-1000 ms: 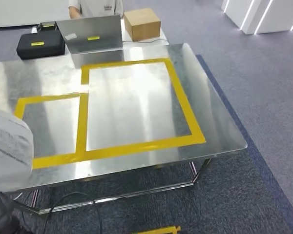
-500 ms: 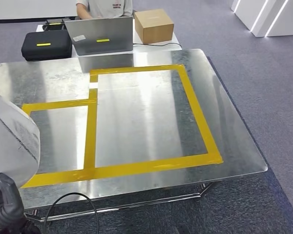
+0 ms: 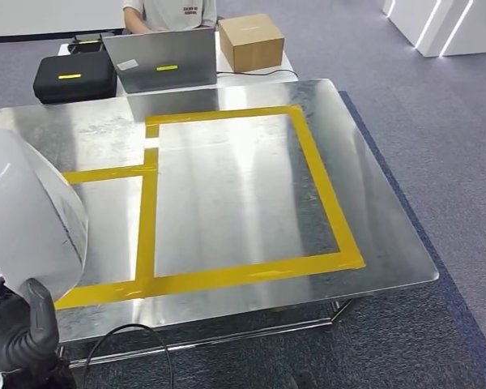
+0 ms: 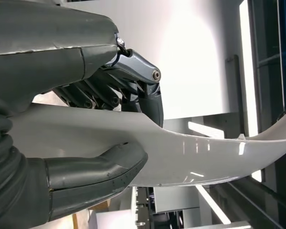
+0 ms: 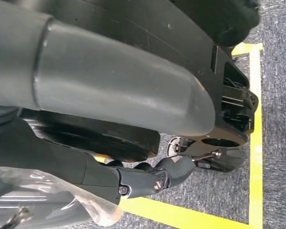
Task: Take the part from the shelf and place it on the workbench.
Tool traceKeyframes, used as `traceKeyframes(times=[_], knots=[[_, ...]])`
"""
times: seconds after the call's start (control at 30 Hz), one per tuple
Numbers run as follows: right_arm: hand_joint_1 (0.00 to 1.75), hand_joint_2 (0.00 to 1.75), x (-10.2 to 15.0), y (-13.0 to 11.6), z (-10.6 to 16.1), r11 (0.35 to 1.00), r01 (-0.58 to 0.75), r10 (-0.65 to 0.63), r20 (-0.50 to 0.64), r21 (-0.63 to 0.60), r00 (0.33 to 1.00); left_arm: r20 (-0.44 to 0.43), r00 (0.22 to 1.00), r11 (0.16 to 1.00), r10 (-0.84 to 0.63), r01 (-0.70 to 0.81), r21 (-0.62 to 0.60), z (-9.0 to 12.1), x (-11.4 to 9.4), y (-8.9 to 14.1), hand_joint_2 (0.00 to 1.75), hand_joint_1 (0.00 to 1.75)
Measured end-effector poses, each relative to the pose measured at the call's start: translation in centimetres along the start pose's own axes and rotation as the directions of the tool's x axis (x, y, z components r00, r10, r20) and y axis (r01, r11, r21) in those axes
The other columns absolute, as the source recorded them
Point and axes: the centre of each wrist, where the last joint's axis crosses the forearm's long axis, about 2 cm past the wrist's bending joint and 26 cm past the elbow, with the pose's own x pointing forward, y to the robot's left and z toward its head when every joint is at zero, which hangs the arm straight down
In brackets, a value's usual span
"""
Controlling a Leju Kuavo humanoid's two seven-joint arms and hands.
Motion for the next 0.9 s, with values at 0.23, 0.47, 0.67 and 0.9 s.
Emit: traceKeyframes(times=[0.23,0.47,0.67,0.9], knots=[[0.00,0.00,0.1,-0.1,0.0,1.000,0.000,0.000,0.001,0.001,1.000,-0.045,0.996,0.996,-0.071,0.069,-0.051,0.2,-0.3,0.1,1.75,1.75],[0.00,0.00,0.1,-0.1,0.0,1.000,0.003,-0.003,0.001,0.001,1.000,-0.067,0.977,0.972,-0.200,0.190,-0.135,0.3,-1.2,1.0,1.75,1.75],[0.00,0.00,0.1,-0.1,0.0,1.000,0.004,-0.004,0.002,0.001,1.000,-0.069,0.974,0.967,-0.216,0.203,-0.152,0.5,-1.5,1.4,1.75,1.75],[0.00,0.00,0.1,-0.1,0.0,1.000,0.004,-0.004,0.002,0.004,1.000,-0.023,0.855,0.829,-0.519,0.496,-0.256,-0.8,-2.6,3.5,1.75,1.75]])
